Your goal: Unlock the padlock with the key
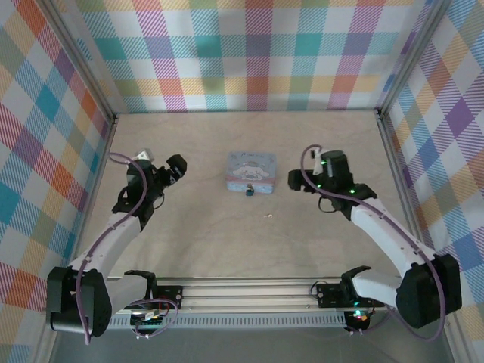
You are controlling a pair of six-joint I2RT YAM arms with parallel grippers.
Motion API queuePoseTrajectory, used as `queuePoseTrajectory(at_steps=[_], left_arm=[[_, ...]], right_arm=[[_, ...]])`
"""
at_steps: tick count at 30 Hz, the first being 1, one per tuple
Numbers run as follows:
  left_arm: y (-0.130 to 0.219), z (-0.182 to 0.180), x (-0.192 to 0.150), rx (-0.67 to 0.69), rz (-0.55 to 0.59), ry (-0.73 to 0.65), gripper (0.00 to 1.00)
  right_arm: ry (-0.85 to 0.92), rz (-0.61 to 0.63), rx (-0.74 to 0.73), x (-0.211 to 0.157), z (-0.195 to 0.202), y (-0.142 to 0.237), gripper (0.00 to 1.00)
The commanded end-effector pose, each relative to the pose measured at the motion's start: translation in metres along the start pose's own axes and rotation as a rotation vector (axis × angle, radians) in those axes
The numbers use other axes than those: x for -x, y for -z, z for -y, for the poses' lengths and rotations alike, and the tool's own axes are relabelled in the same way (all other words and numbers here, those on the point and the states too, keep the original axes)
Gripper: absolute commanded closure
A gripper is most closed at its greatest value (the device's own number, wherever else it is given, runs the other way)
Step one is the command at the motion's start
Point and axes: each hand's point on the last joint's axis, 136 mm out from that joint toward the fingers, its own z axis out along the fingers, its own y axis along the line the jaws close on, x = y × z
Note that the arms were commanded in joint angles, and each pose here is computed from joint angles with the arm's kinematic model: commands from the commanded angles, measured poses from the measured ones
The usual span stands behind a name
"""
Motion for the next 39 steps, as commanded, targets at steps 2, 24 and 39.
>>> queuePoseTrajectory(at_steps=[2, 24, 39], left_arm=[[0.005, 0.023, -0.027, -0.09, -0.056, 0.099, 0.0], [0.006, 0.029, -0.046, -0.076, -0.079, 0.056, 0.0], [0.009, 0.029, -0.044, -0.066, -0.077, 0.043, 0.0]], right_arm=[[0.016, -0.298, -0.029, -0.064, -0.022, -0.014, 0.15], [0.149, -0.527, -0.076, -0.117, -0.056, -0.083, 0.46], [0.154, -0.578, -0.088, -0.127, -0.056, -0.101, 0.63]])
